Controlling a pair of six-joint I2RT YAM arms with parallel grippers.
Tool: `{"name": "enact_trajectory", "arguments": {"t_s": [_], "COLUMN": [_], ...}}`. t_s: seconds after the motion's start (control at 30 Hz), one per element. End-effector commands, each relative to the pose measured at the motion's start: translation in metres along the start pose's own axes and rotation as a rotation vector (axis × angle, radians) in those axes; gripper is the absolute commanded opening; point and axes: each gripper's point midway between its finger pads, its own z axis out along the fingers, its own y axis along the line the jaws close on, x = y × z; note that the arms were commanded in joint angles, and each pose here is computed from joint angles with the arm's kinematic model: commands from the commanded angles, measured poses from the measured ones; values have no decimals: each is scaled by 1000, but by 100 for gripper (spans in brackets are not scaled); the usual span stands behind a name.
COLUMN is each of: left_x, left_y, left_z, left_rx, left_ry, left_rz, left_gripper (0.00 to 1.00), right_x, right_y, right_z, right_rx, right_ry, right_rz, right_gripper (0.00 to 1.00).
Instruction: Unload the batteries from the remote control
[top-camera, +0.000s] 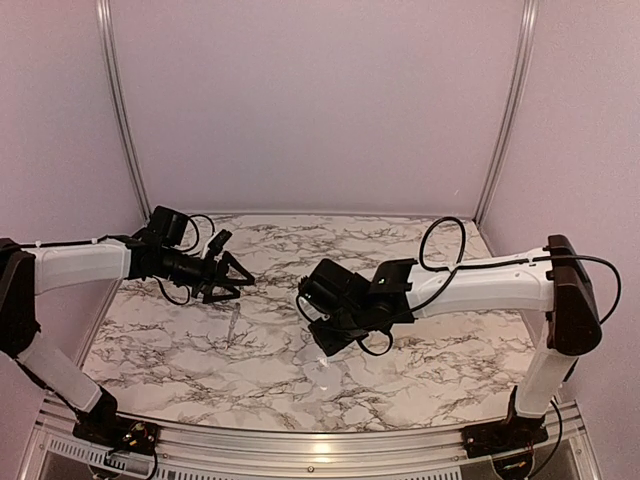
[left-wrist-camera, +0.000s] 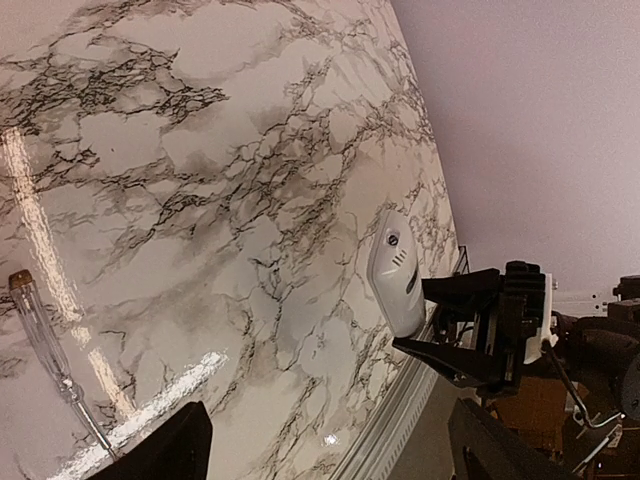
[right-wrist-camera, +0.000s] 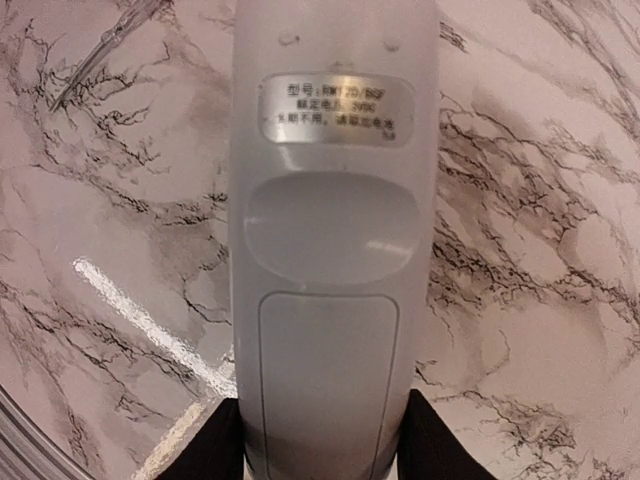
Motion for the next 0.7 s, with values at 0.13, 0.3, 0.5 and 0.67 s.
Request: {"name": "enact_trajectory", "arguments": {"t_s": [0.13, 0.3, 0.5, 0.67], "left_x": [-1, 2, 5, 7], "left_y": [-29, -35, -32, -37], "left_z": [27, 37, 51, 66], "left_rx": [117, 158, 168, 189], "left_ry": [127, 173, 224, 276], "left_rz": [44, 39, 16, 8], "left_gripper": [85, 81, 78, 73], "right_x": [-45, -52, -58, -63], "right_y": [19, 24, 29, 31], "right_z": [-30, -34, -36, -37], "right_rx": [-95, -120, -137, -146], "right_ry": [-157, -186, -207, -222], "right_rz": [-124, -161, -167, -173], "right_gripper": [22, 23, 23, 23]}}
